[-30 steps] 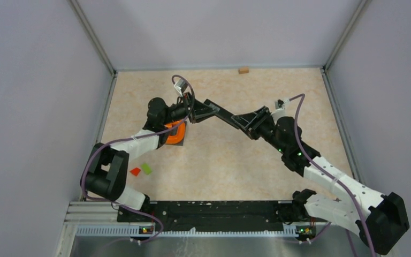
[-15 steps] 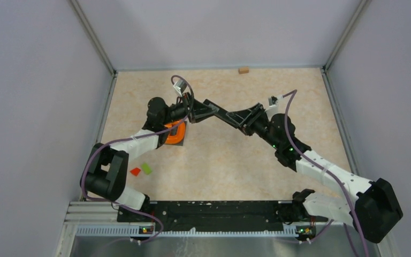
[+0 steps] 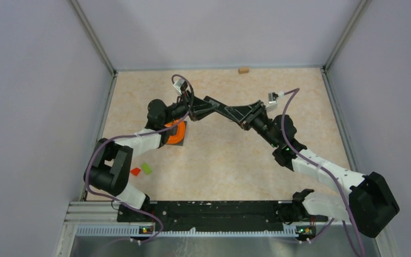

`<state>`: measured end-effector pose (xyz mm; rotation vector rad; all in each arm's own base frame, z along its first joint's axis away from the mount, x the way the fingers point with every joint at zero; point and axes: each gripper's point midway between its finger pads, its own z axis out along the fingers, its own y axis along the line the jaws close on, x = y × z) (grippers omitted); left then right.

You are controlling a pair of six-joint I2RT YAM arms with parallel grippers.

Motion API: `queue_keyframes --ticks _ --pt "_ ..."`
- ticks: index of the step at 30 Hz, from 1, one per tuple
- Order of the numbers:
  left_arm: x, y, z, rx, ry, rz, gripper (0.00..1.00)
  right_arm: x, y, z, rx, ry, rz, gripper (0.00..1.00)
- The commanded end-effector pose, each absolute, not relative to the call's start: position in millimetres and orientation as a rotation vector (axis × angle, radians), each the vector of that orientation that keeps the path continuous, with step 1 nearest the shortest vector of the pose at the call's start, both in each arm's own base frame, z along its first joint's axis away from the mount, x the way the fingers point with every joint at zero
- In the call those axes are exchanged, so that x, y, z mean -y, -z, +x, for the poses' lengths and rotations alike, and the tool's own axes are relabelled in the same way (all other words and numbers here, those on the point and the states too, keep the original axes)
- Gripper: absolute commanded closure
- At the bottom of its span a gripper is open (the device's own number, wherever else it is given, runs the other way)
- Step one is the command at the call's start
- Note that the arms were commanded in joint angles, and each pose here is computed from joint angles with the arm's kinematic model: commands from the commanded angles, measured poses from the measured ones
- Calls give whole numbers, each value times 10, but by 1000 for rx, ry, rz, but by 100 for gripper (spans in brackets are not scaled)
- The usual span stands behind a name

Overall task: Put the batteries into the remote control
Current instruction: Load the battery cover into the remote control.

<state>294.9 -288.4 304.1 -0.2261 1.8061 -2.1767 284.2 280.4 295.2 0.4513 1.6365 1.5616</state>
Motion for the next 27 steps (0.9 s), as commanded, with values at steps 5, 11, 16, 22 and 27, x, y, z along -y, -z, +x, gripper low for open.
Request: queue_keyframes --ticks 5,11,16,22,27 --pt "2784 -3640 2652 -1588 2345 -110 100 -2674 -2599 2782 -1701 -1468 498 74" --pt "2758 -3698 2662 -1574 2344 -116 100 -2630 -2572 2754 -1703 -1448 496 71" --pt "2777 -3633 2654 -1602 2329 -106 100 -2671 -2609 2792 -1714 -1443 487 69" --pt "2822 -3710 2579 -1594 2343 -80 100 -2783 -2544 2880 -1723 -1452 469 73" --pt "2855 -3812 2495 -1573 2370 -46 100 -2860 -2498 2929 -1697 -1459 442 74"
